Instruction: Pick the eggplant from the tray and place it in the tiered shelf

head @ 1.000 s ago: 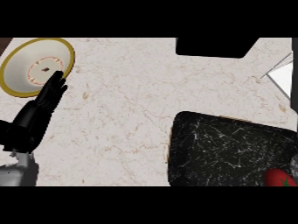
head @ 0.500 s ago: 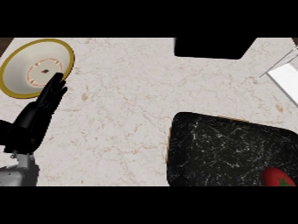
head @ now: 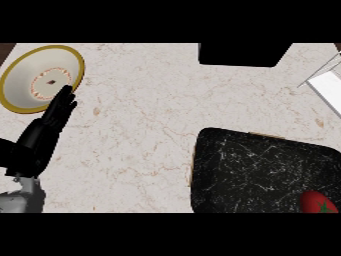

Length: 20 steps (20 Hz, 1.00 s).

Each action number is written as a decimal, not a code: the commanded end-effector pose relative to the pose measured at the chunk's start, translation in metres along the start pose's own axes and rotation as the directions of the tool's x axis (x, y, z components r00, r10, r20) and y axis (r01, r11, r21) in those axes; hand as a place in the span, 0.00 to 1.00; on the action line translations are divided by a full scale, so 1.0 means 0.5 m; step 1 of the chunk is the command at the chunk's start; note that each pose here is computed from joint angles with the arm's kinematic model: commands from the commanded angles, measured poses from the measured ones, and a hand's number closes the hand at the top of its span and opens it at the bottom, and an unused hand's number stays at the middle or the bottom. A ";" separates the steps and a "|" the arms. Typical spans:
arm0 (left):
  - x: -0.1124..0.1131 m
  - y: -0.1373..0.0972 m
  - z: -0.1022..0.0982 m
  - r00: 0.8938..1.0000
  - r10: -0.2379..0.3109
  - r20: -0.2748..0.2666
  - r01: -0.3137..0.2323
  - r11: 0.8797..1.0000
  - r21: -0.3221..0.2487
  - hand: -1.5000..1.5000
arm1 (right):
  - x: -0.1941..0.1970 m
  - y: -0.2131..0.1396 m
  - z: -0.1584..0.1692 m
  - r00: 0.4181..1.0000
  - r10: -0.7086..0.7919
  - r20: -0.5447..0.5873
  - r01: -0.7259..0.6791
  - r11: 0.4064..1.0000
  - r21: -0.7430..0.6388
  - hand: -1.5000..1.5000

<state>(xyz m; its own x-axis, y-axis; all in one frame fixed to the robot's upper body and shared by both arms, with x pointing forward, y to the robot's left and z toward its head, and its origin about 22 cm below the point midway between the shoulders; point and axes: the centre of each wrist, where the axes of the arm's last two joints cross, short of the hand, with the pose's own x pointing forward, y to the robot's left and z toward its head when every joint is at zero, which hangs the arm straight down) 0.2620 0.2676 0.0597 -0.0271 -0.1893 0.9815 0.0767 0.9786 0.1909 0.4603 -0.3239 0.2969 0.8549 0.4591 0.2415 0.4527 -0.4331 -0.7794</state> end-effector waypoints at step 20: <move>-0.006 -0.001 0.011 1.000 0.011 -0.026 -0.010 1.000 0.018 0.50 | -0.055 0.091 0.002 0.984 0.144 -0.109 -0.113 0.961 0.253 1.00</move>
<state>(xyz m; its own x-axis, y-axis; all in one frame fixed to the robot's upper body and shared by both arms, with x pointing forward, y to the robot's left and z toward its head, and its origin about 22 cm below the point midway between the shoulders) 0.2616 0.2704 0.0615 -0.0148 -0.1856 0.9825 0.0619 0.9806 0.1862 0.4581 -0.3529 0.2702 0.8907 0.4022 0.2121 0.3155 -0.2107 -0.9252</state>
